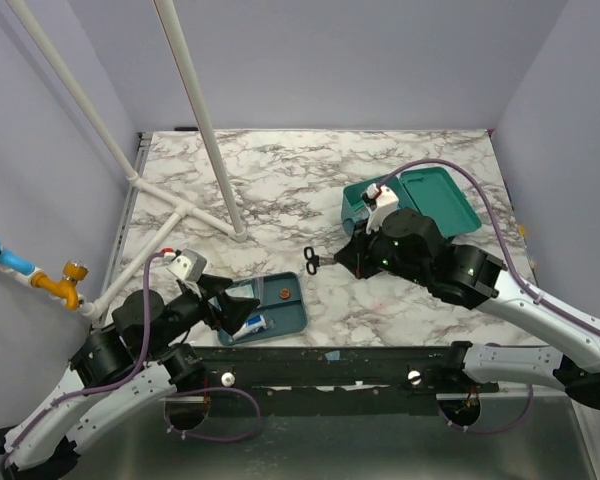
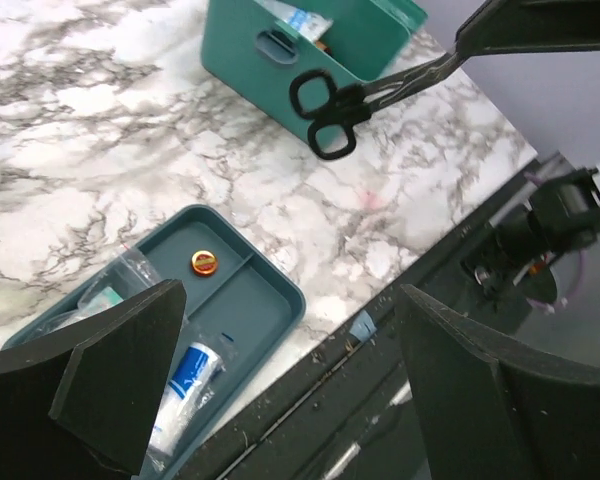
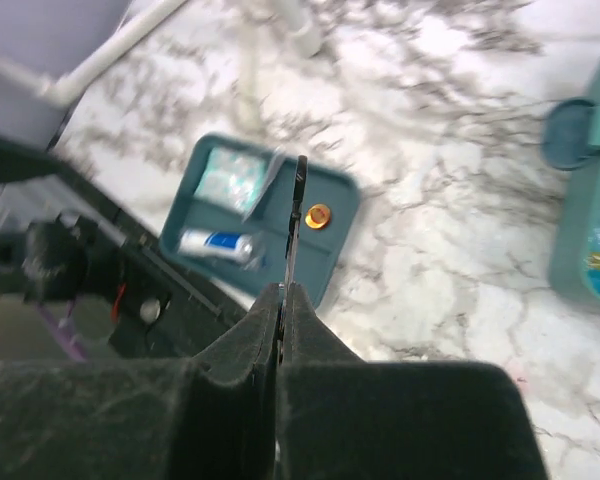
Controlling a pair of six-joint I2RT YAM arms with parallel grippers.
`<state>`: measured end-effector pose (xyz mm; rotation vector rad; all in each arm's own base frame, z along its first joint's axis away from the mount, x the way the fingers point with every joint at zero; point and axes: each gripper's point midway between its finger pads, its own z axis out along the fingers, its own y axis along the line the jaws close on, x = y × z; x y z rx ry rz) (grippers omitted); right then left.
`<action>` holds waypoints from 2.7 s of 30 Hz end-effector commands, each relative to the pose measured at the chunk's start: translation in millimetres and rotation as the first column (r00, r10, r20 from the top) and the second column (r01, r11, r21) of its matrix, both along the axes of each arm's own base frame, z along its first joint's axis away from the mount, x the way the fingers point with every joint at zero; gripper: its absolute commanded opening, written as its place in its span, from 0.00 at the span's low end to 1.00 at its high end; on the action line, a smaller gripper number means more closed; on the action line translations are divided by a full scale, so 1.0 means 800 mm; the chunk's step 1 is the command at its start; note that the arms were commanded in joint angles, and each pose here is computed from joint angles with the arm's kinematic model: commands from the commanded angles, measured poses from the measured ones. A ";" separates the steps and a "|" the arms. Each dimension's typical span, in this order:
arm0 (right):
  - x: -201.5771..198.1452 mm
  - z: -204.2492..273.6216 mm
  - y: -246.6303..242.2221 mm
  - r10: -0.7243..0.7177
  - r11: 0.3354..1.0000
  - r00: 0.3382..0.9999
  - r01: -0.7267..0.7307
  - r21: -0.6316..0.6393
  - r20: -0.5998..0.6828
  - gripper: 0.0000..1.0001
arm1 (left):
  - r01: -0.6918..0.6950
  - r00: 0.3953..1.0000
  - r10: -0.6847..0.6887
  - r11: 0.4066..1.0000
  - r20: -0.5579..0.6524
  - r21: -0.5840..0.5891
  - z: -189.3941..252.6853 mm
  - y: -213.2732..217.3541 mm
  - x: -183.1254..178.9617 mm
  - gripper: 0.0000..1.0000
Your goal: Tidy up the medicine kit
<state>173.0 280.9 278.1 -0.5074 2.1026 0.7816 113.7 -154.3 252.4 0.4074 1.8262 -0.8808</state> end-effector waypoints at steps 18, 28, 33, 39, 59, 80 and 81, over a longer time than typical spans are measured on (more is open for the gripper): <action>0.201 0.009 -0.144 -0.739 0.668 0.674 0.731 0.141 0.006 0.01 | -0.101 0.994 0.103 0.993 0.042 -0.059 -0.012 0.014 0.016 0.90; 0.210 -0.040 -0.162 -0.828 0.536 0.554 0.826 0.174 -0.082 0.01 | -0.123 0.989 0.131 0.987 0.068 -0.104 -0.004 0.027 0.013 0.90; 0.214 -0.059 -0.173 -0.856 0.487 0.509 0.853 0.185 -0.094 0.01 | -0.119 0.989 0.128 0.986 0.075 -0.117 -0.002 0.028 0.011 0.90; 0.232 -0.078 -0.167 -0.861 0.466 0.492 0.864 0.190 -0.128 0.01 | -0.108 0.991 0.116 0.989 0.067 -0.105 -0.004 0.024 0.011 0.90; 0.196 -0.173 -0.173 -0.841 0.486 0.502 0.865 0.125 -0.204 0.30 | -0.122 0.990 0.128 0.989 0.059 -0.087 -0.009 0.023 0.015 0.90; 0.156 -0.024 -0.148 -0.558 0.829 0.829 0.554 0.079 0.040 0.56 | -0.154 0.987 0.157 0.986 0.044 -0.061 -0.016 0.026 0.021 0.90; 0.152 -0.020 -0.142 -0.524 0.850 0.851 0.520 0.082 0.044 0.56 | -0.160 0.986 0.163 0.985 0.044 -0.062 -0.015 0.027 0.022 0.91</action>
